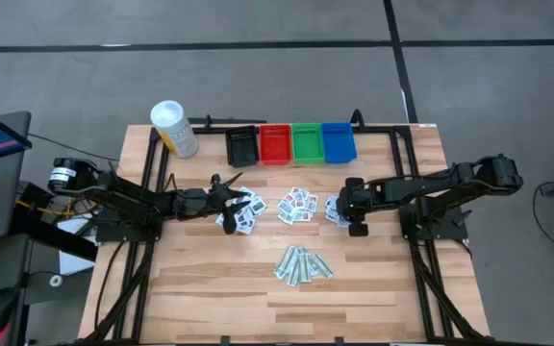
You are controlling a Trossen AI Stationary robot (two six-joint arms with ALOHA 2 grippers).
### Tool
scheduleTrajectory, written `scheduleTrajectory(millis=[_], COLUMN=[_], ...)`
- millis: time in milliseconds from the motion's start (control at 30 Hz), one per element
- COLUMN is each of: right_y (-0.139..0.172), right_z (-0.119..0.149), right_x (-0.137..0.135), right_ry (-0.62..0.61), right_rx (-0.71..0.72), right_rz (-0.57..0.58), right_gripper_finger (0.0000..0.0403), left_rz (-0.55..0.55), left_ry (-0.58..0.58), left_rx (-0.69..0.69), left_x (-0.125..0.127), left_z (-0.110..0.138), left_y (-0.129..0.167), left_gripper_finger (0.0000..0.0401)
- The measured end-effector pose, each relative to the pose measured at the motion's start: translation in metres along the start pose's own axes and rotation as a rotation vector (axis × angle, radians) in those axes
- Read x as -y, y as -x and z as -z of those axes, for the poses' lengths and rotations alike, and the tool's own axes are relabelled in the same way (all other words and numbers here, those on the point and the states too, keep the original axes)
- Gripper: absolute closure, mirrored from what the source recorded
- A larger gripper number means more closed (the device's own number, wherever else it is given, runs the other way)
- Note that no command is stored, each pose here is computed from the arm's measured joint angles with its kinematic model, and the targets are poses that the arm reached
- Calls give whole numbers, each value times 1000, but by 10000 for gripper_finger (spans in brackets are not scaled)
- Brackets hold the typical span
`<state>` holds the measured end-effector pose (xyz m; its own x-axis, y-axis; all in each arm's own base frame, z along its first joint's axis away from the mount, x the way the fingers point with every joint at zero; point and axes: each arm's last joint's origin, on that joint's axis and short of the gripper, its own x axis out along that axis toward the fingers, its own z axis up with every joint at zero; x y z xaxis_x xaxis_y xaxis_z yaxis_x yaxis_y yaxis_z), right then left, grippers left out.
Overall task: Pick & Place First Aid Supplies
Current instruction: Put the blue alcohol pad into the blue bin
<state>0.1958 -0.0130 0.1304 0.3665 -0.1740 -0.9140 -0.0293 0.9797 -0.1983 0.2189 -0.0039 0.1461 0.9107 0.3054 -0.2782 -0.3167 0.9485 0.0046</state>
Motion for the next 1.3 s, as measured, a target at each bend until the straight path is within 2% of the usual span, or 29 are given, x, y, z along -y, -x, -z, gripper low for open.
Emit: scheduleTrajectory(millis=[367, 667, 1033, 1300], right_y=[0, 2, 15, 24], right_z=[0, -1, -19, -28], right_x=[0, 0, -4, -8], right_ry=[16, 19, 56, 90], right_rx=[-2, -4, 17, 12], right_rz=[0, 25, 14, 55], right_gripper_finger=[397, 401, 402, 402], left_rz=[0, 0, 0, 0], left_ry=[0, 0, 0, 0], left_rx=[0, 0, 0, 0], left_x=[0, 0, 0, 0], left_z=[0, 0, 0, 0], left_y=[0, 0, 0, 0], left_gripper_finger=[268, 268, 268, 268])
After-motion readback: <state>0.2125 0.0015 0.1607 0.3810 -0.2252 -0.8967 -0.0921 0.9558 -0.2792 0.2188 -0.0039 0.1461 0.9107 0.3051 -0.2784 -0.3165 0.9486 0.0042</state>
